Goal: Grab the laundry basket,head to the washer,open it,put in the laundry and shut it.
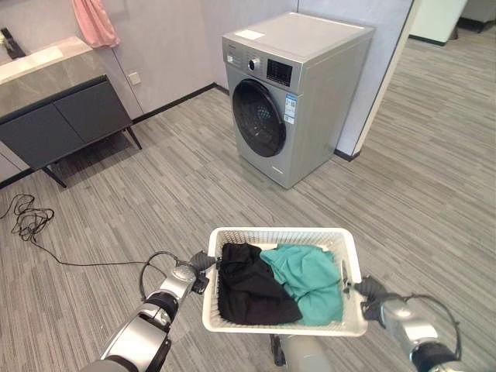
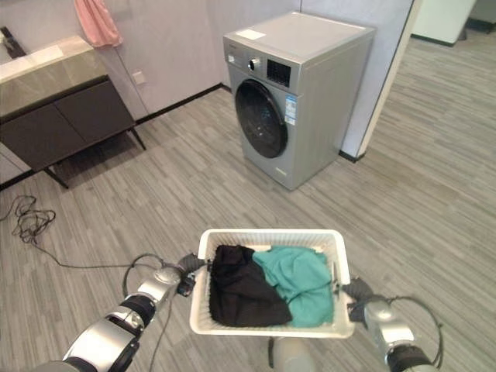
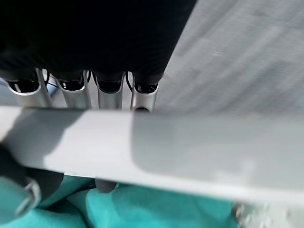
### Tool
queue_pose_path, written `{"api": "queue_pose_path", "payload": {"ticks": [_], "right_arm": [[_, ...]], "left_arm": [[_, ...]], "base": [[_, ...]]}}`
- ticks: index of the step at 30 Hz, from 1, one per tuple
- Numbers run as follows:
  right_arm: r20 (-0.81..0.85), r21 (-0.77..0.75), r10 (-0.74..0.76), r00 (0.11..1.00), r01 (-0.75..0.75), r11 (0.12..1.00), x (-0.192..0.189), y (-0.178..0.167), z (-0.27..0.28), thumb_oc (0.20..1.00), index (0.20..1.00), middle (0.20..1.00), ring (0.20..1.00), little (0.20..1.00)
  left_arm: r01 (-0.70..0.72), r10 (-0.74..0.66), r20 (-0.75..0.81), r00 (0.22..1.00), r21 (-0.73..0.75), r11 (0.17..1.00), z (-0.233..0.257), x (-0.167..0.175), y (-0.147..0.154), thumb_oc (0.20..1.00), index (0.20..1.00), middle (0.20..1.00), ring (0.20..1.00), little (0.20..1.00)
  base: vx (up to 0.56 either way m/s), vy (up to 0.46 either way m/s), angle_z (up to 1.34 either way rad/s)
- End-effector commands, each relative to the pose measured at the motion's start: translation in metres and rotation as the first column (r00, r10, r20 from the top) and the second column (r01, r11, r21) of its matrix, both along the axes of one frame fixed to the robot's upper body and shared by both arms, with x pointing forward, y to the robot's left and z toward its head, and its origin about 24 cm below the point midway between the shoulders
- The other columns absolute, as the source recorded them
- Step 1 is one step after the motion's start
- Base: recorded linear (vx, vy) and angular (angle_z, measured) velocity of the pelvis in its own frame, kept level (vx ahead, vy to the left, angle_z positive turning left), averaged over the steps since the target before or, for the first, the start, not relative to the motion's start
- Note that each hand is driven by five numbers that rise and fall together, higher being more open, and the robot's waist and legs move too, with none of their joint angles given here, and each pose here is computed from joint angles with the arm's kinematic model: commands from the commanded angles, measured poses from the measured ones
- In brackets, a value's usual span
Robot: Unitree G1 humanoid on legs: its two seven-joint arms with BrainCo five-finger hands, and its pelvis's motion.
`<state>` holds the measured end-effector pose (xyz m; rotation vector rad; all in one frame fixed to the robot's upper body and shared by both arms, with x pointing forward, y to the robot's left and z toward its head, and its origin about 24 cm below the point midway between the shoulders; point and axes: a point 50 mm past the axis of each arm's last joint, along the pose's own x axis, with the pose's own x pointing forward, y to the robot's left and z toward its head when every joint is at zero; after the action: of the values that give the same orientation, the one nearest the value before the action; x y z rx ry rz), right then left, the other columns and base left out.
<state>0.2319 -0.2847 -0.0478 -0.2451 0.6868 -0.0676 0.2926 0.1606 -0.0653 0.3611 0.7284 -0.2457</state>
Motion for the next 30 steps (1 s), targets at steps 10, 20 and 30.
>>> {"api": "queue_pose_path", "payload": {"ticks": [10,20,30], "right_arm": [[0.296,-0.007,0.036,0.955,-0.035,0.999,0.022,-0.017,0.063,0.2,0.2,0.2,0.2,0.2],[0.409,-0.051,0.073,0.909,-0.057,0.997,0.007,-0.029,0.095,0.2,0.2,0.2,0.2,0.2],[0.467,-0.068,0.091,0.879,-0.067,0.995,0.005,-0.021,0.1,0.2,0.2,0.2,0.2,0.2]], "left_arm": [[-0.065,0.063,0.126,0.99,0.014,0.998,0.029,0.024,0.03,0.2,0.2,0.2,0.2,0.2],[-0.11,0.111,0.074,0.991,-0.011,0.994,0.016,0.008,0.044,0.2,0.2,0.2,0.2,0.2],[-0.124,0.126,0.089,0.988,-0.024,0.992,0.017,0.01,0.045,0.2,0.2,0.2,0.2,0.2]], "base": [[0.13,-0.103,0.15],[0.17,-0.173,-0.09],[0.38,0.056,-0.41]]}}
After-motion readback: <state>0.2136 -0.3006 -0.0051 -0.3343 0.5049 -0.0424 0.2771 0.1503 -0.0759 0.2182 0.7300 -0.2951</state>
